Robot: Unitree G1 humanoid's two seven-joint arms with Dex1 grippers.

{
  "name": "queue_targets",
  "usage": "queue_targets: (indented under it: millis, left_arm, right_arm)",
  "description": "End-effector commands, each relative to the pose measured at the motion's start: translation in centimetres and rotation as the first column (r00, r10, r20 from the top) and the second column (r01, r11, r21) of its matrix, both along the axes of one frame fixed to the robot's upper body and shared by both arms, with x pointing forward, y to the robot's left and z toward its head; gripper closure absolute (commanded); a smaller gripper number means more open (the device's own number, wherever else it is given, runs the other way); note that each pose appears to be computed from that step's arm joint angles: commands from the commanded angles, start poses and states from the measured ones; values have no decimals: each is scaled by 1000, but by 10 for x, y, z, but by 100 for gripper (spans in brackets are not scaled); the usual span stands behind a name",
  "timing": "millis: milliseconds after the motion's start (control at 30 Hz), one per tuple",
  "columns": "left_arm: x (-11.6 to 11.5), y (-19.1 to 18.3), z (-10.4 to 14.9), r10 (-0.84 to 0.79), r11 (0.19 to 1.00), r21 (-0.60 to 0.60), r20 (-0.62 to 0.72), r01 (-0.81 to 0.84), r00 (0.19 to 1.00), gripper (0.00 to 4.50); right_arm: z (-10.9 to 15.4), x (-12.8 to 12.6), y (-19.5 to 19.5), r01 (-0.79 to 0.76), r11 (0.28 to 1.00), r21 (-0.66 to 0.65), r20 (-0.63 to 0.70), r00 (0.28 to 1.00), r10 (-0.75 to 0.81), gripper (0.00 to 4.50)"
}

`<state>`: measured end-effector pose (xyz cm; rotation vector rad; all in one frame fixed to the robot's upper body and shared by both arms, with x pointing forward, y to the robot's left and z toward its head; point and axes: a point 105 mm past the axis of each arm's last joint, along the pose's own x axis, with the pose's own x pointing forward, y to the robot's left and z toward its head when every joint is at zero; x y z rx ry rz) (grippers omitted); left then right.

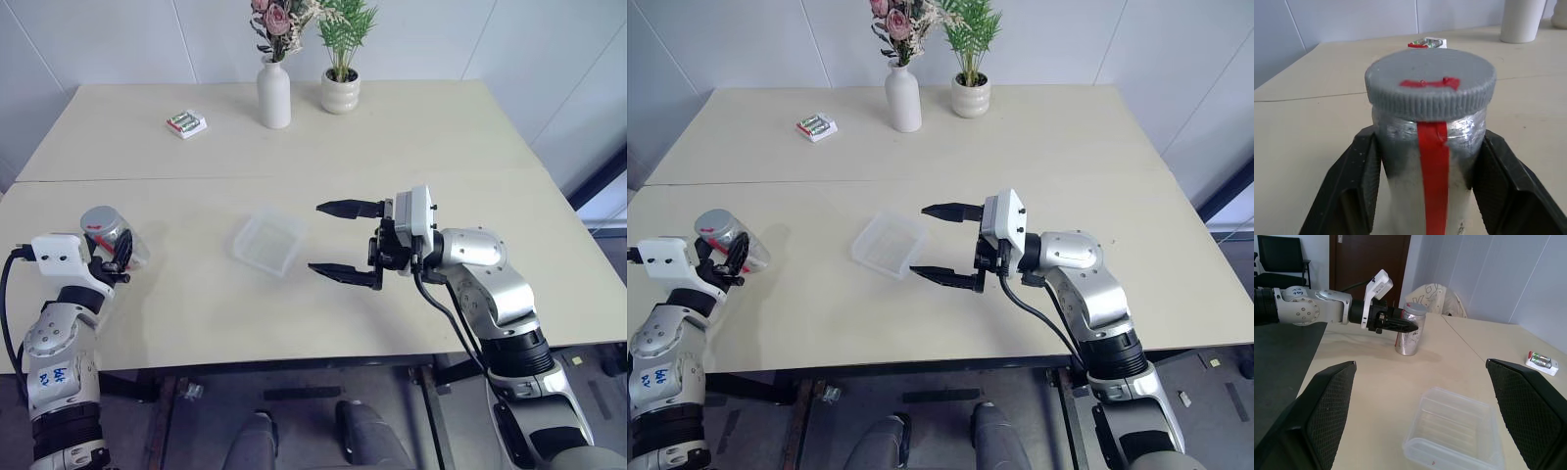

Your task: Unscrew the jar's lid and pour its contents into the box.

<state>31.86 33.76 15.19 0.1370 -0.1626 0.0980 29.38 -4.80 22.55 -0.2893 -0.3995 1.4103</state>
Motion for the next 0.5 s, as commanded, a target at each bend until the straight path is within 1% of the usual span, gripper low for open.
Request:
queue_targets:
  millis: [33,100,167,200,300,367,400,500]
  left_arm:
    - [-2,4,13,14,1000,24,39,-15,999,228]
    - [-1,-4,23,-20,1000,16,74,19,997,228]
    - [-1,-29,41,-156,988,26,127,154,979,228]
    - [-3,-42,48,-222,975,48,142,217,965,228]
    - [-7,-57,57,-310,950,78,145,302,940,228]
    - [-12,-81,68,-440,898,101,138,429,888,228]
    - [-17,-97,73,-526,849,116,119,515,842,228]
    - [-23,-122,75,-664,746,122,62,655,745,228]
  right_arm:
    - [10,-4,0,-10,1000,28,40,999,9,0]
    - [11,-4,0,-7,999,32,37,999,6,0]
    - [14,-5,0,-4,999,44,28,1000,3,0]
    - [16,-5,0,-3,998,56,19,1000,2,0]
    - [21,-7,0,-3,997,76,1,1000,3,0]
    - [29,-12,3,-10,995,97,-20,1000,12,0]
    - [33,-16,5,-15,994,109,-35,999,19,0]
    - [42,-24,11,-19,991,133,-74,997,29,0]
